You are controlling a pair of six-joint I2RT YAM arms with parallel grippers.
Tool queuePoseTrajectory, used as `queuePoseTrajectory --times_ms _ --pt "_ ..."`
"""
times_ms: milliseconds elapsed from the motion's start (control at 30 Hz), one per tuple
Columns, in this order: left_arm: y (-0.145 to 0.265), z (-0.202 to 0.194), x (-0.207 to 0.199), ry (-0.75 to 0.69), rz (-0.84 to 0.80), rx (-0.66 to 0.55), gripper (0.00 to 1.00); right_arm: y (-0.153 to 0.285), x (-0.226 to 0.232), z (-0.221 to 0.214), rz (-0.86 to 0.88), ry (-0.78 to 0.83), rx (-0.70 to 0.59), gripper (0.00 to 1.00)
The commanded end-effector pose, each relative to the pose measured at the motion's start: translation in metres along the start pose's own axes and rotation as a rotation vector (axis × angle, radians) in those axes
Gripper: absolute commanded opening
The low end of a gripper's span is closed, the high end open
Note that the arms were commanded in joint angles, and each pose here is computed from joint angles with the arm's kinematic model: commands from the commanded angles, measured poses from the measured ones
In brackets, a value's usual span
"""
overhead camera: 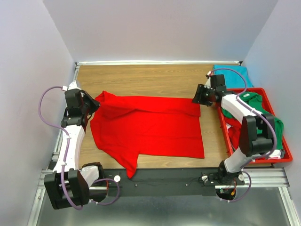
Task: Fold and stack the t-shirts
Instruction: Fold the tshirt
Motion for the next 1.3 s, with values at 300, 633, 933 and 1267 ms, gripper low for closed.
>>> queuePoseTrajectory --times_ms 300,633,933,1267 --pt "0.002 -0.016 0.003 0.01 -0.052 0.03 0.0 0.006 0.158 -0.061 0.334 0.434 0.059 0.55" --pt "-0.013 -0.025 0.006 0.002 -0.062 0.088 0.0 -0.035 0.247 -0.134 0.508 0.666 0.115 0.52" --pt "0.01 -0.019 -0.011 0.041 -0.126 0.057 0.0 -0.04 0.237 -0.128 0.361 0.616 0.021 0.52" --pt "0.02 -0.031 -0.015 0.054 -0.159 0.098 0.0 -0.026 0.213 -0.119 0.216 0.599 -0.077 0.52"
Point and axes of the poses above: each gripper's point midway between its finger pads, its own y axis back along the fingers, its own x axis along the line the jaws close on, z = x × y, the point moved 8 cm from there along y, back along the fingers, and after that the axes turned 6 degrees about -y, right-handed, at the moved point
